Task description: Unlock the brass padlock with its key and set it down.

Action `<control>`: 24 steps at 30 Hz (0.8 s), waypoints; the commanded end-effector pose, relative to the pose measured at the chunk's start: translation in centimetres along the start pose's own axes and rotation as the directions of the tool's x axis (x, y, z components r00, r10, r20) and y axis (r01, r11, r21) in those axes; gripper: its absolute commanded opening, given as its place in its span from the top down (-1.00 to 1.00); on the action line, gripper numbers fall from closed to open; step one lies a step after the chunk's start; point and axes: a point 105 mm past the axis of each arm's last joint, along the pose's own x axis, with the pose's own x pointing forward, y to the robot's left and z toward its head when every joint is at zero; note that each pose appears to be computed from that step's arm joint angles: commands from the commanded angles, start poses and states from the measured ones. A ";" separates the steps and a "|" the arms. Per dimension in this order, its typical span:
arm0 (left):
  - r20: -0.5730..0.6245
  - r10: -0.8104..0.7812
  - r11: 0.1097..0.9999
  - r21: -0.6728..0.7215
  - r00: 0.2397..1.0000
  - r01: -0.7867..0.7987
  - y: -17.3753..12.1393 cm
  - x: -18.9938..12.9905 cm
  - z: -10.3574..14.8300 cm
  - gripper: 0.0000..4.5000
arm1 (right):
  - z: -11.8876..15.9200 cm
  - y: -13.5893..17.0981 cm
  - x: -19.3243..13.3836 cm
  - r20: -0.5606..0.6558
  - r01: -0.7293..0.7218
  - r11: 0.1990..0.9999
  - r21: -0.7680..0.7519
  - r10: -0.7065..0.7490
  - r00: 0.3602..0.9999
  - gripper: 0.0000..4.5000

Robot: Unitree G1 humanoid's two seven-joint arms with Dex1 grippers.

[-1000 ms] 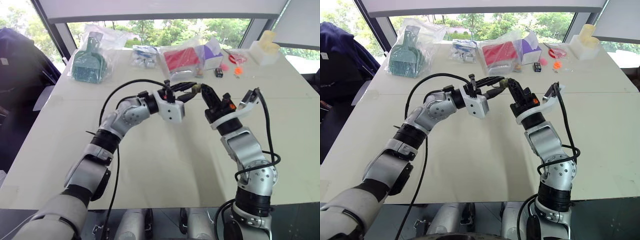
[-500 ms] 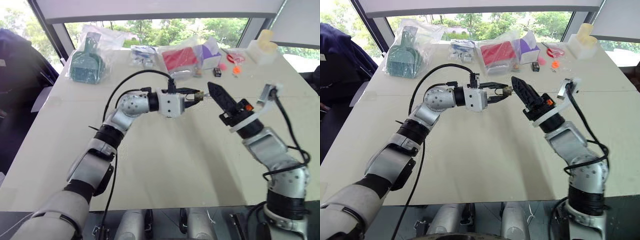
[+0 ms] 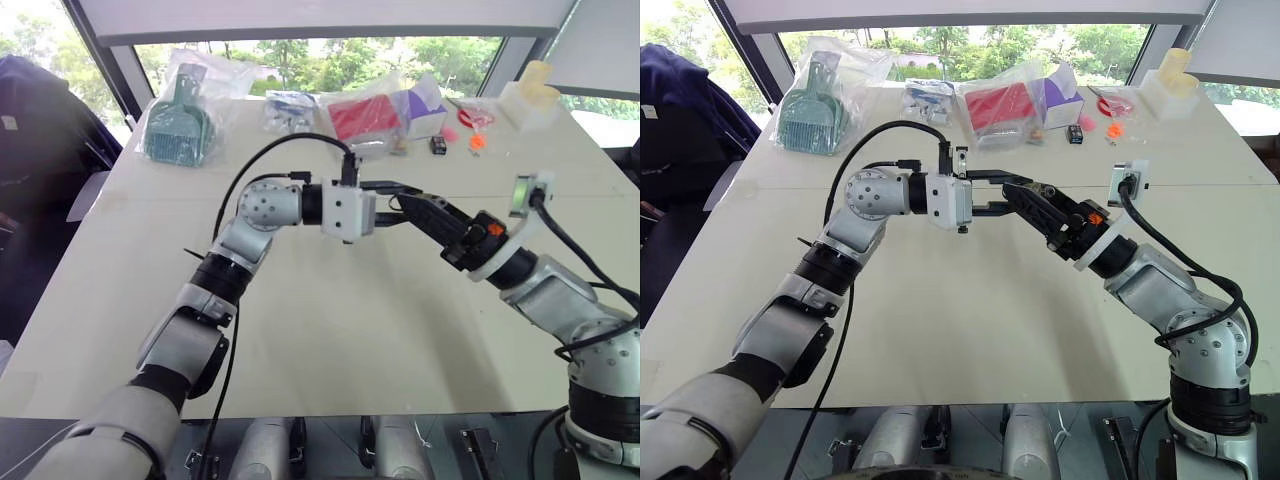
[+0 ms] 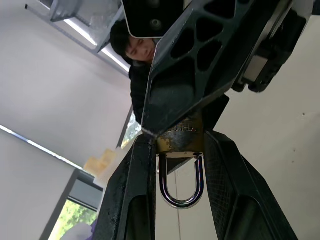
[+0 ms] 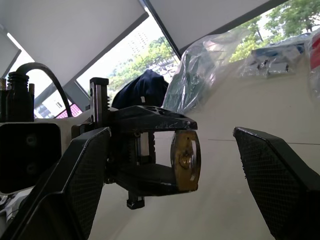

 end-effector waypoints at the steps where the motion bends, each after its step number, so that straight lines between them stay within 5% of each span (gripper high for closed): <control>1: 0.028 0.039 0.999 0.025 0.999 -0.040 0.9 -0.3 1.0 0.66 | 0.5 0.5 -0.1 0.040 -0.026 1.000 0.002 0.026 0.999 -0.44; 5: 0.014 0.045 0.999 0.024 0.999 -0.045 1.1 -0.5 0.8 0.66 | 0.2 0.5 -0.5 0.030 -0.026 1.000 0.012 0.026 0.999 0.44; 24: 0.004 0.050 0.998 0.035 0.999 -0.050 1.2 -0.5 0.5 0.66 | 0.1 -0.1 -0.9 0.047 -0.011 0.999 0.032 0.010 0.999 0.44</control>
